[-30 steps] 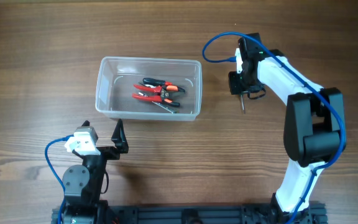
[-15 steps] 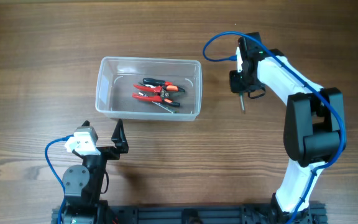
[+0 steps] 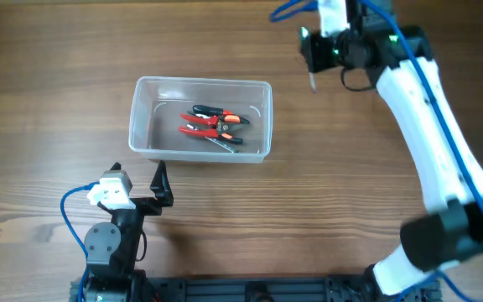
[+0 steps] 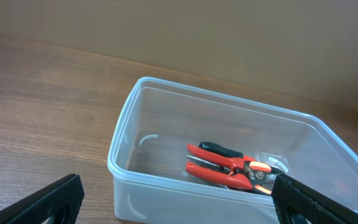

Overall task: Pack container
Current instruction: 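Grasp the green-handled screwdriver with the right gripper, then lower the green screwdriver into the container and release it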

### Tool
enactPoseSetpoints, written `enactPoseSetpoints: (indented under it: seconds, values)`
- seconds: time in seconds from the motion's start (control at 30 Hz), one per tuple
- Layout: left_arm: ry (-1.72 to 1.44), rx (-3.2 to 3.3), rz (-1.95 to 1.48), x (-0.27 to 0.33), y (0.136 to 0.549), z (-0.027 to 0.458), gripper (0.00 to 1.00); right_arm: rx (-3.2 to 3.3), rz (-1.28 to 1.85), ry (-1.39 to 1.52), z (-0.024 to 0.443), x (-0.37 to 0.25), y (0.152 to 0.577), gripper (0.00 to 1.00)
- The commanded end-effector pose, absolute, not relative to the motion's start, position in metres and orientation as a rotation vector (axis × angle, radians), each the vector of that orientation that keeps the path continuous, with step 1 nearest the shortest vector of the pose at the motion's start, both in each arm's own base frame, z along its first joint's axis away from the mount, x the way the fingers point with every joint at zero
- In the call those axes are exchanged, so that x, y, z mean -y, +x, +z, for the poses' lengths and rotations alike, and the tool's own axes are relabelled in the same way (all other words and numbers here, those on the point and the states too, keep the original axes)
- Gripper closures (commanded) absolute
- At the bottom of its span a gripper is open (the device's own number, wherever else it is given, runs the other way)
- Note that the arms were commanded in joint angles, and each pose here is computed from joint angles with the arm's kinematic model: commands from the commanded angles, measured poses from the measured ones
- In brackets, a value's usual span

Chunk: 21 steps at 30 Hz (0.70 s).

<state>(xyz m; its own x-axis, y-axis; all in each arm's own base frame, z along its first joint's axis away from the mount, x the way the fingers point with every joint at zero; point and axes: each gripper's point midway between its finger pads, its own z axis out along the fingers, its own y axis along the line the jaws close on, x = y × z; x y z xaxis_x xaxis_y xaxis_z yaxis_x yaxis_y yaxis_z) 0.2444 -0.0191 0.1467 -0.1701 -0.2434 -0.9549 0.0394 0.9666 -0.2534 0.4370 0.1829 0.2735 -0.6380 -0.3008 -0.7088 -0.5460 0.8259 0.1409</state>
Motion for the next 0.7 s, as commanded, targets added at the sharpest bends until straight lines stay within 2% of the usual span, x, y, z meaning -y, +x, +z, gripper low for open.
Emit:
enactPoseSetpoints:
  seconds: [0.0, 0.13, 0.23, 0.47, 0.6, 0.67]
  values:
    - [-0.169, -1.728, -0.251, 0.017, 0.245, 0.145, 0.0, -2.037, 0.536, -1.153, 0.284, -0.262, 0.388, 0.96]
    - [-0.169, -1.728, -0.251, 0.017, 0.245, 0.145, 0.0, -1.923, 0.533, -1.464, 0.249, -0.316, 0.357, 0.96]
    - [-0.169, -1.728, -0.251, 0.017, 0.245, 0.145, 0.0, -1.928, 0.436, -1.599, 0.204, -0.337, 0.357, 0.96]
    - [-0.169, -1.728, -0.251, 0.017, 0.245, 0.145, 0.0, -2.061, 0.355, -1.727, 0.089, -0.359, 0.372, 0.96]
    - [-0.169, -1.728, -0.251, 0.017, 0.245, 0.145, 0.0, -2.128, 0.208, -1.726, 0.045, -0.35, 0.39, 0.96]
    - [-0.169, -1.728, -0.251, 0.017, 0.245, 0.145, 0.0, -2.161, 0.126, -1.67, 0.041, -0.344, 0.401, 0.96]
